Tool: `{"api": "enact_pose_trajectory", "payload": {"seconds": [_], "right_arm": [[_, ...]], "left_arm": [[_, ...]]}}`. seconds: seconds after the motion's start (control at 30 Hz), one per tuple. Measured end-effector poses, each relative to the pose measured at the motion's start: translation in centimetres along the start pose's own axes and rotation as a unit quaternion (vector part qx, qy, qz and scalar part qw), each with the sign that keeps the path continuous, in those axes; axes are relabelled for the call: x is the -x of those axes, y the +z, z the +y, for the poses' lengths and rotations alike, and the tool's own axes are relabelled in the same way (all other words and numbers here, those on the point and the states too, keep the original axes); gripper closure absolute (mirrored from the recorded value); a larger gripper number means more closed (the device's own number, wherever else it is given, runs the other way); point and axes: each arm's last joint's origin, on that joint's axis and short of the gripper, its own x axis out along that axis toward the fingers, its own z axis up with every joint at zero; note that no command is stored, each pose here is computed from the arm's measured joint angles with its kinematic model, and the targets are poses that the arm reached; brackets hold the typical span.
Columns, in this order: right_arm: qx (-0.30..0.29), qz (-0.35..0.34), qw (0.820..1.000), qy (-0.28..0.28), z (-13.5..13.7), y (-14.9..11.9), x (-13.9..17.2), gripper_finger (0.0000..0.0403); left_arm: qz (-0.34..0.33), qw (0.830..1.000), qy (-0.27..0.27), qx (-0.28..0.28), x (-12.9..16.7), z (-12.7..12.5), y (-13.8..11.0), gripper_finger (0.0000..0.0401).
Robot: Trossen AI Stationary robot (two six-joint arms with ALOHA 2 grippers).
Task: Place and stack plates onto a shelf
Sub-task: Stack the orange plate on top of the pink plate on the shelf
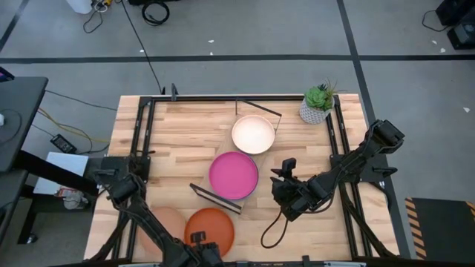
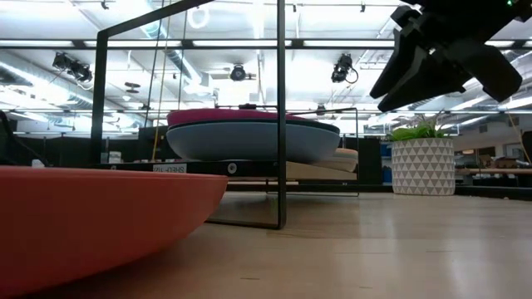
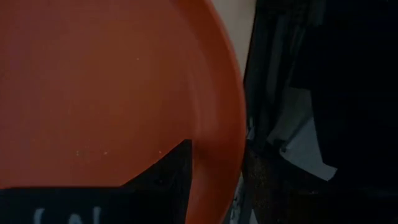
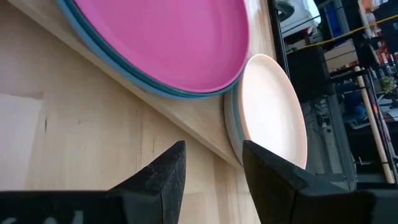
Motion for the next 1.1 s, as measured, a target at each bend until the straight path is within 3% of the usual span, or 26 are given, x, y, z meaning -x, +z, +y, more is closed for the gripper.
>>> {"api": "enact_pose_trajectory", "payload": {"seconds": [0.17, 0.37, 0.5, 0.73, 0.87, 1.1], "right_arm": [[-0.001, -0.001, 1.000, 0.001, 0.0, 0.0, 0.0, 0.0238], [-0.001, -0.001, 1.000, 0.002, 0.0, 0.0, 0.0, 0.0238], [-0.001, 0.001, 1.000, 0.009, 0.1, 0.0, 0.0, 0.0238], [0.002, 0.003, 1.000, 0.012, 0.1, 0.0, 0.0, 0.0238], [0.007, 0.005, 1.000, 0.010, 0.1, -0.1, 0.1, 0.0238], [-0.008, 0.028, 1.000, 0.007, 0.4, -1.2, 0.9, 0.0238]], "left_arm": [[0.003, 1.000, 0.004, -0.007, -0.1, 0.0, -0.2, 0.0279], [0.016, 0.999, -0.009, -0.034, 0.2, -0.1, -0.2, 0.0381], [0.031, 0.998, -0.031, -0.050, 1.3, -0.8, 0.4, 0.0383], [0.004, 0.992, -0.080, -0.098, 8.4, -2.3, 3.1, 0.0385], [-0.042, 0.982, -0.090, -0.159, 11.7, -2.7, 4.4, 0.0386], [-0.154, 0.951, -0.031, -0.268, 16.7, -2.1, 7.0, 0.0386]]}}
